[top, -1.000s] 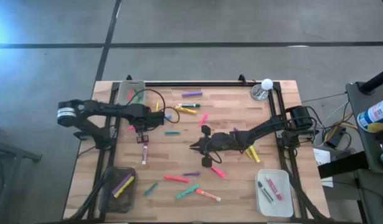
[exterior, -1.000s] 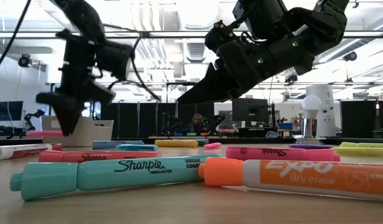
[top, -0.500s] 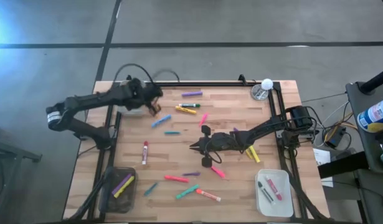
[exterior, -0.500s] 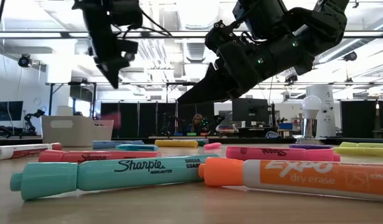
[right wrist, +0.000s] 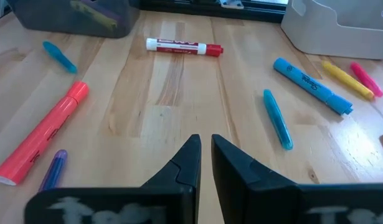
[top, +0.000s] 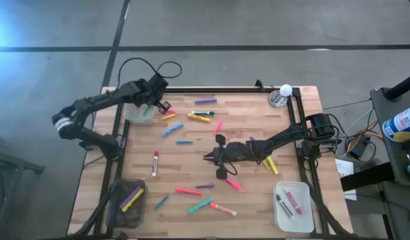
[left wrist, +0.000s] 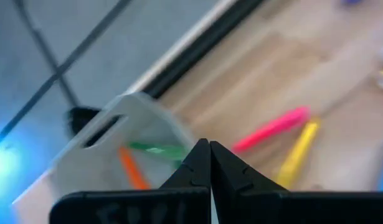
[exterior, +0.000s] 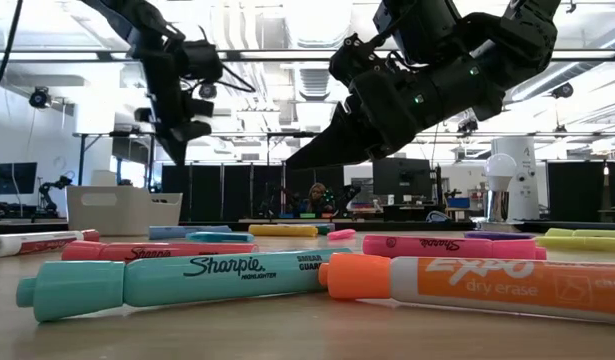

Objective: Pick & Place Markers
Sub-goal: Put the left yellow pen into the gray bin

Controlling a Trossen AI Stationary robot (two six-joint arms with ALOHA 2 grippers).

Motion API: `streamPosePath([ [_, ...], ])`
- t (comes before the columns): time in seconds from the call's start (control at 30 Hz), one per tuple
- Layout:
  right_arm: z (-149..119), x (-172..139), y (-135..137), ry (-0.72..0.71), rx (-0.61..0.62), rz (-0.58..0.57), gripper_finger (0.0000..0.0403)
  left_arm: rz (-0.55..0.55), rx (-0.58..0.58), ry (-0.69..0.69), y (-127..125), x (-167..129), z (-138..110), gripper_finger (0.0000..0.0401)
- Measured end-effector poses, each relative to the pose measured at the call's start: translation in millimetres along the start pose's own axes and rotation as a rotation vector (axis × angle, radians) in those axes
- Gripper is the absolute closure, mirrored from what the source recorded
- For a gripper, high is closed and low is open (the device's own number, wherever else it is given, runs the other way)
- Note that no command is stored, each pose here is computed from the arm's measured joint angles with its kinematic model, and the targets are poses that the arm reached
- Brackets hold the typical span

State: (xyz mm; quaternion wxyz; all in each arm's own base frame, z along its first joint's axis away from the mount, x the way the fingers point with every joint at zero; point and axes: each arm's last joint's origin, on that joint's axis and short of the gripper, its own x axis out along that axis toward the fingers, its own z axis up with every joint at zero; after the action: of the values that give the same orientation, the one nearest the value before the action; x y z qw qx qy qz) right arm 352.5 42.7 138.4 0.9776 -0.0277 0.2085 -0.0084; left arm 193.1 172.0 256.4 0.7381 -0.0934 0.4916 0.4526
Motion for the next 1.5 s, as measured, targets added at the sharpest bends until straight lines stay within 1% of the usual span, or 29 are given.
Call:
streamPosePath([
  [0.13,0.2,0.0,0.0,-0.001,0.001,0.000,0.0371,-0.070,0.052,-0.032,-21.2,-0.3,-4.9,0.0401],
  [0.23,0.3,0.0,0.0,-0.002,0.016,0.000,0.0371,-0.092,0.053,-0.048,-32.4,0.2,-6.2,0.0401],
  [0.4,0.3,0.0,0.0,-0.003,0.019,0.000,0.0371,-0.121,0.069,0.038,-44.1,15.1,-9.9,0.0395],
  [0.57,0.5,0.1,0.0,-0.003,0.017,0.000,0.0371,-0.117,0.148,0.129,-56.7,40.0,-12.7,0.0351],
  [0.7,0.5,0.1,0.0,-0.003,0.016,0.000,0.0371,-0.124,0.261,0.176,-69.0,55.2,-15.5,0.0313],
  [0.8,0.4,0.1,0.0,-0.003,0.016,0.000,0.0371,-0.135,0.345,0.187,-76.7,60.7,-17.7,0.0296],
  [0.9,0.4,0.1,0.0,-0.003,0.015,0.000,0.0371,-0.138,0.379,0.199,-79.6,64.8,-19.1,0.0289],
  [1.2,0.4,0.1,0.0,-0.002,0.015,0.000,0.0371,-0.133,0.376,0.151,-79.6,69.2,-14.3,0.0289],
  [1.33,0.4,0.1,0.0,-0.002,0.015,0.000,0.0371,-0.166,0.388,0.166,-80.7,72.9,-15.4,0.0289],
  [1.5,0.3,0.1,0.0,-0.001,0.015,0.000,0.0371,-0.171,0.417,0.185,-84.0,83.3,-17.2,0.0289],
])
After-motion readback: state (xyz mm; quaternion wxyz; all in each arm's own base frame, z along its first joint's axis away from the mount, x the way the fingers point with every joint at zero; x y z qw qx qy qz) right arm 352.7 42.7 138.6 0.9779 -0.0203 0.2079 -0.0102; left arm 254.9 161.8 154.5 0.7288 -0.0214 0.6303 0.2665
